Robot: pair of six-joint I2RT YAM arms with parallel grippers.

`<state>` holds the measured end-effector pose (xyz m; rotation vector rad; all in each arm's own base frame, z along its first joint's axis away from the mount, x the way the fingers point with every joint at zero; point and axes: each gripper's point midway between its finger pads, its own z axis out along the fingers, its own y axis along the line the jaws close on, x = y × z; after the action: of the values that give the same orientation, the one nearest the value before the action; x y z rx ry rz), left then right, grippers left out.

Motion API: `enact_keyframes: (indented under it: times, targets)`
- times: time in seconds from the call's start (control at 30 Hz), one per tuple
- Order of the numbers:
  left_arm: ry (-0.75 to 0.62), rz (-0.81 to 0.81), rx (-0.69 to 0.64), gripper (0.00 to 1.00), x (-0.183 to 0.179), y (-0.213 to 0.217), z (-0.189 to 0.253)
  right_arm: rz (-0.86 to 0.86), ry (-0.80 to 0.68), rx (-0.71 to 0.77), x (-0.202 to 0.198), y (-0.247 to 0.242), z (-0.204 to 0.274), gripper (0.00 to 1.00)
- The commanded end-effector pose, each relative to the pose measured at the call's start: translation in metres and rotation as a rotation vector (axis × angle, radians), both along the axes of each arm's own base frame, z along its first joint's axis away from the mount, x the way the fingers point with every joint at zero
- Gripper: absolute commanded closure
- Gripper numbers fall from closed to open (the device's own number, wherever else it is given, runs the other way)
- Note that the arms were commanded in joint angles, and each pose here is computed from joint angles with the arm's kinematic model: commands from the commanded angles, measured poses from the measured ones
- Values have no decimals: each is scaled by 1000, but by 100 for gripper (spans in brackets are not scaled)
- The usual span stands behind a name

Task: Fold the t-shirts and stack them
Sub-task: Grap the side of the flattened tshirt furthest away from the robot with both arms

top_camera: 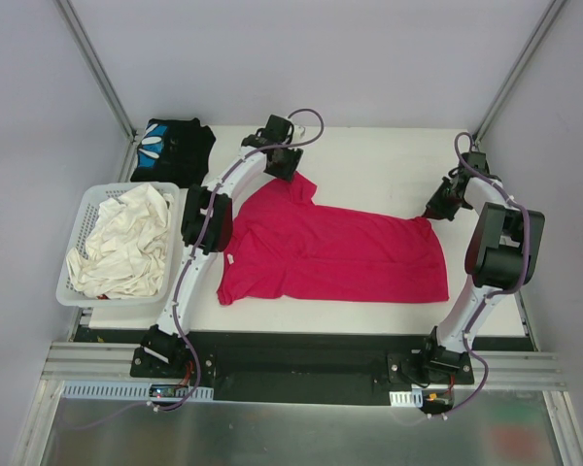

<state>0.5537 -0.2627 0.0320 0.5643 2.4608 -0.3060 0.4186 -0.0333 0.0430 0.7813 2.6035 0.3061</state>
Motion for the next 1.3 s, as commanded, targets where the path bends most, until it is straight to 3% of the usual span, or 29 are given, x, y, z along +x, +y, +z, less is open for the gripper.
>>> enact_keyframes:
  times: [0.0, 0.17, 0.43, 0.73, 1.27]
  targets:
    - [-15, 10, -6, 58, 5, 1, 9, 13, -65, 8, 5, 3, 22, 99]
    - [-8, 11, -9, 76, 4, 0, 9, 15, -61, 13, 5, 4, 20, 99]
    - [-12, 20, 7, 77, 2, 5, 12, 18, -48, 23, 5, 7, 13, 99]
    - [-32, 50, 24, 87, 0, 10, 26, 16, -43, 21, 3, 8, 9, 99]
    - [-139, 127, 40, 96, -3, 25, 84, 2, -65, 12, 0, 7, 18, 99]
